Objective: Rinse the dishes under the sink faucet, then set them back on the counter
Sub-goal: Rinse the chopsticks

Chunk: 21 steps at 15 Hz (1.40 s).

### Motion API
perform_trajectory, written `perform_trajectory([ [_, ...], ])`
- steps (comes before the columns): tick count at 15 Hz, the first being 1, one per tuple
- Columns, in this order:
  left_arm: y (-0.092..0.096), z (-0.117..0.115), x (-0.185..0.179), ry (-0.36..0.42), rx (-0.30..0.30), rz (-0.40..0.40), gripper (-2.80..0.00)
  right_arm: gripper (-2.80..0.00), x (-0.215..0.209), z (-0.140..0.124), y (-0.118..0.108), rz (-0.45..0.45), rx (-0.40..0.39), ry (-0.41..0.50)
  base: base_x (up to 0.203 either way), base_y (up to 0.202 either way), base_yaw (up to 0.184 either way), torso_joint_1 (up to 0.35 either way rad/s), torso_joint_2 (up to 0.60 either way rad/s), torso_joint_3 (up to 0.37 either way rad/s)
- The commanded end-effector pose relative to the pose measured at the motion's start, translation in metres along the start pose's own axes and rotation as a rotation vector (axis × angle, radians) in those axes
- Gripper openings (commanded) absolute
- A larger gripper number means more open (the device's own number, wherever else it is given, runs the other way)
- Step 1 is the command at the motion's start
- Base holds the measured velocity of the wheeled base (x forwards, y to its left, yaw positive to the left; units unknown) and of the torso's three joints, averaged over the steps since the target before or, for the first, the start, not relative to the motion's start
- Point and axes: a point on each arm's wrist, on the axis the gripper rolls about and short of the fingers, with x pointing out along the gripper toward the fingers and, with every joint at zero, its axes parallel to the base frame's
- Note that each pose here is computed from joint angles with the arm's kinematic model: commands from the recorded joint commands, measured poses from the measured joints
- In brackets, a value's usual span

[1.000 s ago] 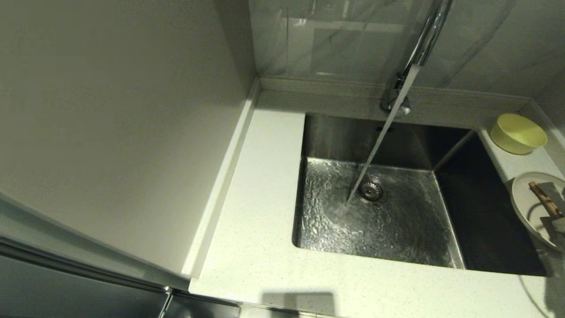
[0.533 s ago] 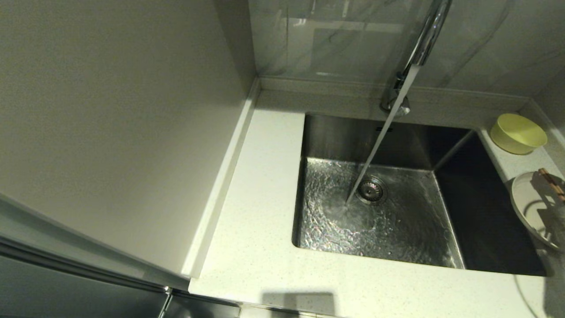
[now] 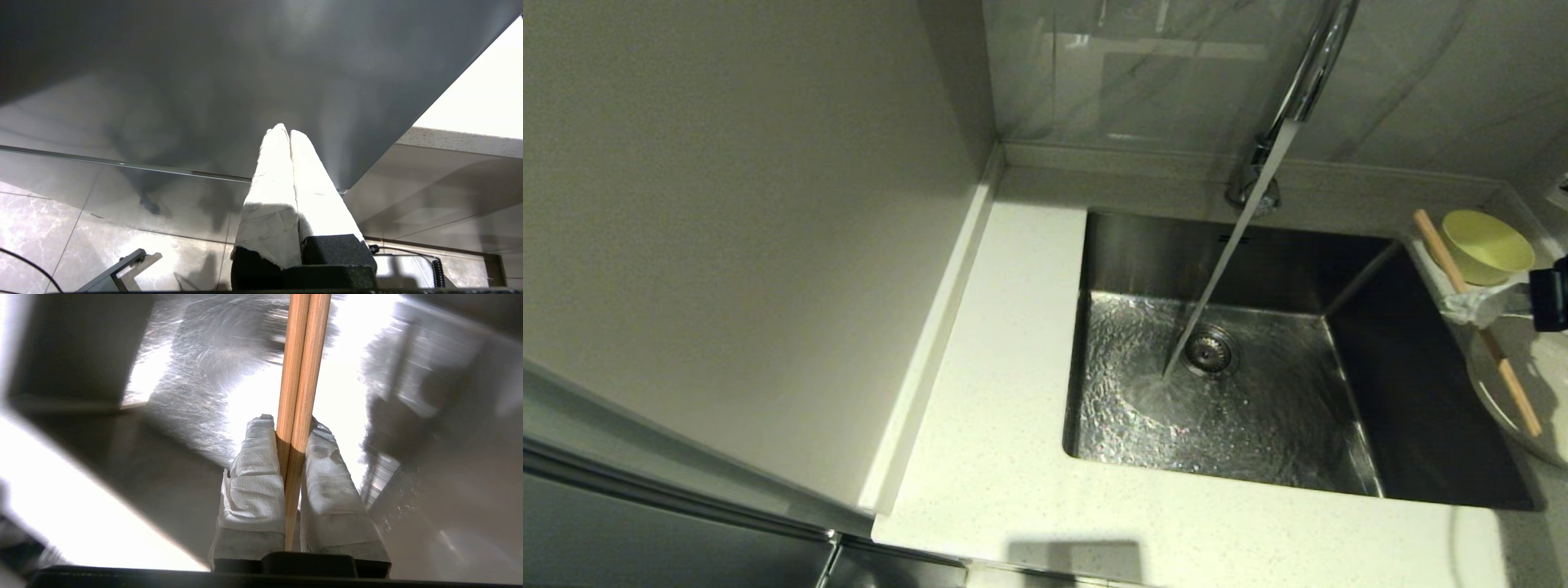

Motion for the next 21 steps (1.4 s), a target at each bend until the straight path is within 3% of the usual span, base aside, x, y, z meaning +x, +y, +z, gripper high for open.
perform_trajectory([
  [1, 0.000, 0.000, 0.000, -0.002, 0.000, 0.000, -2.80, -2.80, 0.028, 0.003, 0.045, 0.175, -0.074, 0.039, 0.000, 0.000, 0.000, 0.000, 0.00, 0.000],
  [3, 0.000, 0.000, 0.000, -0.002, 0.000, 0.000, -2.80, -2.80, 0.060, 0.002, 0.081, 0.326, -0.081, 0.106, 0.000, 0.000, 0.000, 0.000, 0.00, 0.000],
  [5, 0.000, 0.000, 0.000, -0.002, 0.000, 0.000, -2.80, -2.80, 0.086, 0.016, 0.107, 0.406, 0.069, 0.134, 0.000, 0.000, 0.000, 0.000, 0.00, 0.000],
  [7, 0.000, 0.000, 0.000, -0.002, 0.000, 0.000, -2.80, -2.80, 0.121, 0.034, 0.119, 0.449, 0.138, 0.073, 0.000, 0.000, 0.000, 0.000, 0.00, 0.000],
  [9, 0.000, 0.000, 0.000, -0.002, 0.000, 0.000, -2.80, -2.80, 0.149, 0.051, 0.122, 0.410, 0.159, 0.021, 0.000, 0.000, 0.000, 0.000, 0.00, 0.000],
  [11, 0.000, 0.000, 0.000, -0.002, 0.000, 0.000, -2.80, -2.80, 0.162, 0.056, 0.119, 0.288, 0.172, -0.006, 0.000, 0.000, 0.000, 0.000, 0.00, 0.000],
  [17, 0.000, 0.000, 0.000, -0.002, 0.000, 0.000, -2.80, -2.80, 0.152, 0.051, 0.088, 0.184, 0.218, -0.018, 0.000, 0.000, 0.000, 0.000, 0.00, 0.000],
  [21, 0.000, 0.000, 0.000, -0.002, 0.000, 0.000, -2.80, -2.80, 0.135, 0.045, 0.074, 0.158, 0.205, -0.029, 0.000, 0.000, 0.000, 0.000, 0.00, 0.000],
])
